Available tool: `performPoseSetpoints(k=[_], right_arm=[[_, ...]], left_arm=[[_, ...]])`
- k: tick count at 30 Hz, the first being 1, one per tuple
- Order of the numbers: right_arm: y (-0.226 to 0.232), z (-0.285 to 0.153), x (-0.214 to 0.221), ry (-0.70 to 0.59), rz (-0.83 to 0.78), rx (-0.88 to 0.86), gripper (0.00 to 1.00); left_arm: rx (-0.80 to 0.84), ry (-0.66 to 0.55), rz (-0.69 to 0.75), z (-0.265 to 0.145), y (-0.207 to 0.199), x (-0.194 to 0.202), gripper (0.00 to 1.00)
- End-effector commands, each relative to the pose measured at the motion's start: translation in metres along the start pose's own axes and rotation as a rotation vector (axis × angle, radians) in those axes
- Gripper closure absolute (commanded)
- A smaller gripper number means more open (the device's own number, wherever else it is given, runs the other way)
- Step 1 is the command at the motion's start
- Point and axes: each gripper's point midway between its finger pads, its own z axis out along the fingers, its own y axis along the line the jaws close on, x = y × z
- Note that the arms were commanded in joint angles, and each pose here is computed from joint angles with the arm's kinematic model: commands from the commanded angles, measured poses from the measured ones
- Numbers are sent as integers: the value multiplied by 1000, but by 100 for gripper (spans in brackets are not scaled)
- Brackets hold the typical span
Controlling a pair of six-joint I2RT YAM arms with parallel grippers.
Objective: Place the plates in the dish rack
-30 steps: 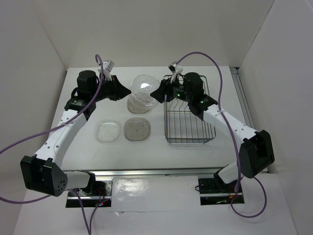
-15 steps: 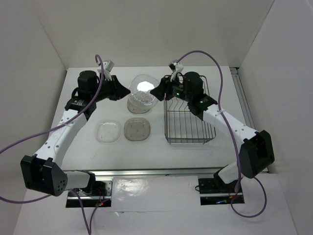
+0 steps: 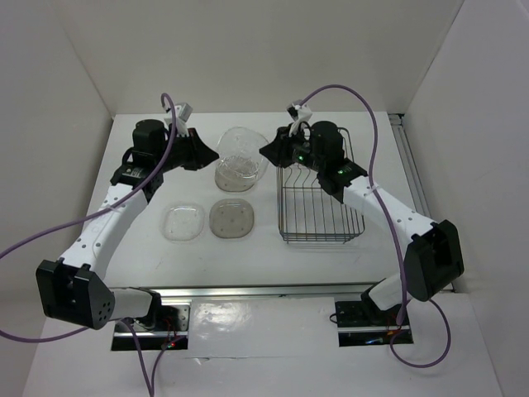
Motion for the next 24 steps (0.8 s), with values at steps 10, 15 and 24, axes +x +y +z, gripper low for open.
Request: performPoseSetpoints(k=[10,15,24], right_arm=[[9,2,-38,-78,-21,21,100],[-7,-3,-54,-111,-32,136,100],[-76,-85,-123,-273,-45,671,100]], left_arm=[[-1,-60,29,0,-4,-22,100],[-95,-80,10,-4,10,-25,45],[-567,-180,-110,-50,91,-47,0]])
